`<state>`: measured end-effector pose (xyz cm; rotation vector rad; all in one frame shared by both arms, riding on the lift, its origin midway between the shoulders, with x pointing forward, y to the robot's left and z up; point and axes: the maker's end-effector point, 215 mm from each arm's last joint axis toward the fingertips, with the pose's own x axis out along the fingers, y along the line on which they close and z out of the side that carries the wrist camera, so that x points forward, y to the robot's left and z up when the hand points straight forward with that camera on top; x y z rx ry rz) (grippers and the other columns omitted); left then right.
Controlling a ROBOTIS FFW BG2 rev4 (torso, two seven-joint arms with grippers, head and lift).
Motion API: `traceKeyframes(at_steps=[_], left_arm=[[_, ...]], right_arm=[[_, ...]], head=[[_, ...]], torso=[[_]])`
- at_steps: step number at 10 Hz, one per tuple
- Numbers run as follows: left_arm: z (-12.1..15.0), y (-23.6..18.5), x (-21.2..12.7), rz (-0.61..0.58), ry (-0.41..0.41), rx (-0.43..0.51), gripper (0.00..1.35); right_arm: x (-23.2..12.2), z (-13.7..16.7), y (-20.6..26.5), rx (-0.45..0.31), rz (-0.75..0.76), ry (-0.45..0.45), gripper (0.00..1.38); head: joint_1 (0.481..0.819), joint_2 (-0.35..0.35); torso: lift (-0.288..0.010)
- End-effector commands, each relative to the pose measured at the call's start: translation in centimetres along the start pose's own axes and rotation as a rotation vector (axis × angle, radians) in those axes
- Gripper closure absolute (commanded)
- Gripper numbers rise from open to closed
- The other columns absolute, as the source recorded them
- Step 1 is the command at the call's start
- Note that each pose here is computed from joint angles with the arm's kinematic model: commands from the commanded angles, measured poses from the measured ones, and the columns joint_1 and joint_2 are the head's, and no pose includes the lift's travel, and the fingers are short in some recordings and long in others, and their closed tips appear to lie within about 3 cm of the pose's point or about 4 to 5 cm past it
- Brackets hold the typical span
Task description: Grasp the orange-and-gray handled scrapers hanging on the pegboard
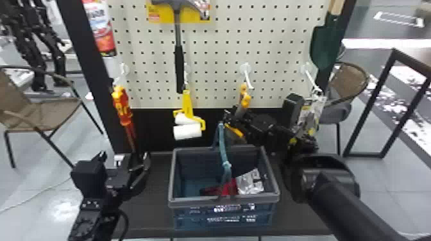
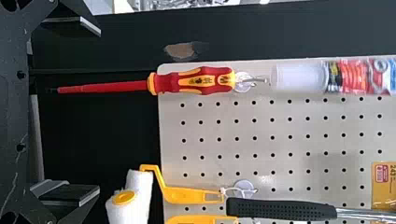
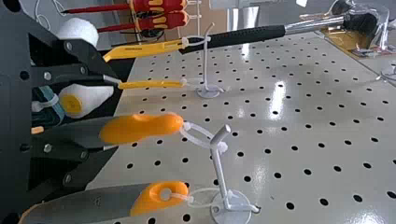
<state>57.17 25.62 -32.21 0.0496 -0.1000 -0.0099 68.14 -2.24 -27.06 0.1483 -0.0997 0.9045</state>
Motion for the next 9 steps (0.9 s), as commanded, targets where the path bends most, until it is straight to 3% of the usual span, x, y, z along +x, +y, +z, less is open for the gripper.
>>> traceKeyframes(at_steps=[1,9], left_arm=[[0.05,-0.11,0.03,-0.002,-0.001,-0.001,0.12],[-0.01,0.15,-0.13,0.0,-0.001,0.001,0.12]], right_arm=[[-0.31,-0.33,-0.24,0.009,-0.009,0.0,1.07],[-0.81,-0.64,-0.64,0.022,-0.029,-0.009,1.07]], head=[[0.549,0.0],[0.549,0.0]], torso=[[-0.1],[-0.1]])
